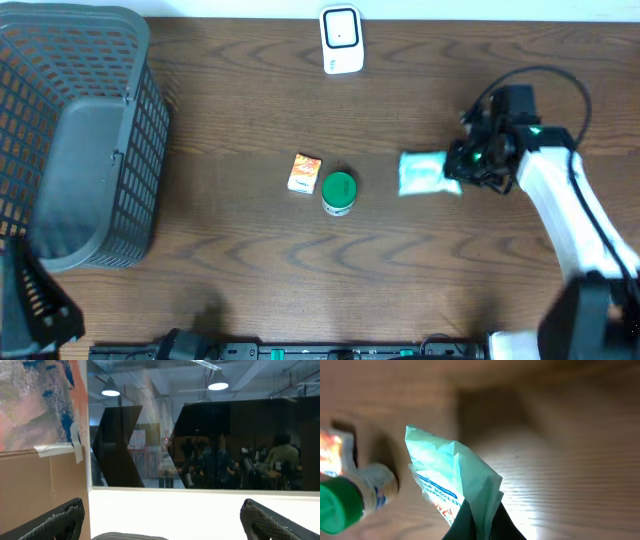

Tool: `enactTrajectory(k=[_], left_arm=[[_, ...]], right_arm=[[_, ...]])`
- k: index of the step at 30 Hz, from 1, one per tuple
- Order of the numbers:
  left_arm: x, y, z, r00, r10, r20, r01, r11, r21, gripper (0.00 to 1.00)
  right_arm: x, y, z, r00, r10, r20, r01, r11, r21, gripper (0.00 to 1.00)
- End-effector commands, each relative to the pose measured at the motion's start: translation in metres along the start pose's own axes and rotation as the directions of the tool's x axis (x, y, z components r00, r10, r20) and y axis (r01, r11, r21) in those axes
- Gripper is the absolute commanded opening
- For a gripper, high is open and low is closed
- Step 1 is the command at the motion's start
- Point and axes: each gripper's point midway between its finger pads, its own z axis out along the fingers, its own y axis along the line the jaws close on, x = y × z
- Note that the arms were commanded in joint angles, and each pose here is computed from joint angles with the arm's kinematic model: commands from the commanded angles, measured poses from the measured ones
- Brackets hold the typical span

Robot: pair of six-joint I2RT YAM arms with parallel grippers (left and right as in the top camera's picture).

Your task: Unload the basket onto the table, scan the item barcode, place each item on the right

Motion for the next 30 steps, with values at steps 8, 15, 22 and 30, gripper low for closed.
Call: enactTrajectory(k=[8, 15, 22, 30], left_arm=[[0.017, -0.005, 0.014, 1.000, 0.018, -0.010, -0.018, 1.000, -0.017, 0.99], [0.022, -0.007, 0.018, 1.000, 0.019, -0.012, -0.019, 1.000, -0.017, 0.99], [0.021, -0.007, 0.018, 1.000, 0.018, -0.010, -0.018, 1.000, -0.017, 0.99], [0.021, -0.007, 0.018, 1.000, 0.018, -0.008, -0.018, 1.000, -0.017, 0.99]], right_arm=[[0.014, -0.022, -0.093, 0.838, 0.371, 0.400, -0.495, 0.826, 0.271, 0.01], [0.076, -0.005, -0.073, 0.671, 0.719, 0.180, -0.738, 0.627, 0.250, 0.02], [0.135, 0.011, -0.081, 0.368, 0.929, 0.047, -0.870, 0.326, 0.369, 0.01], [0.158, 0.033, -0.088, 0.125, 0.992, -0.014, -0.893, 0.119, 0.435, 0.02]])
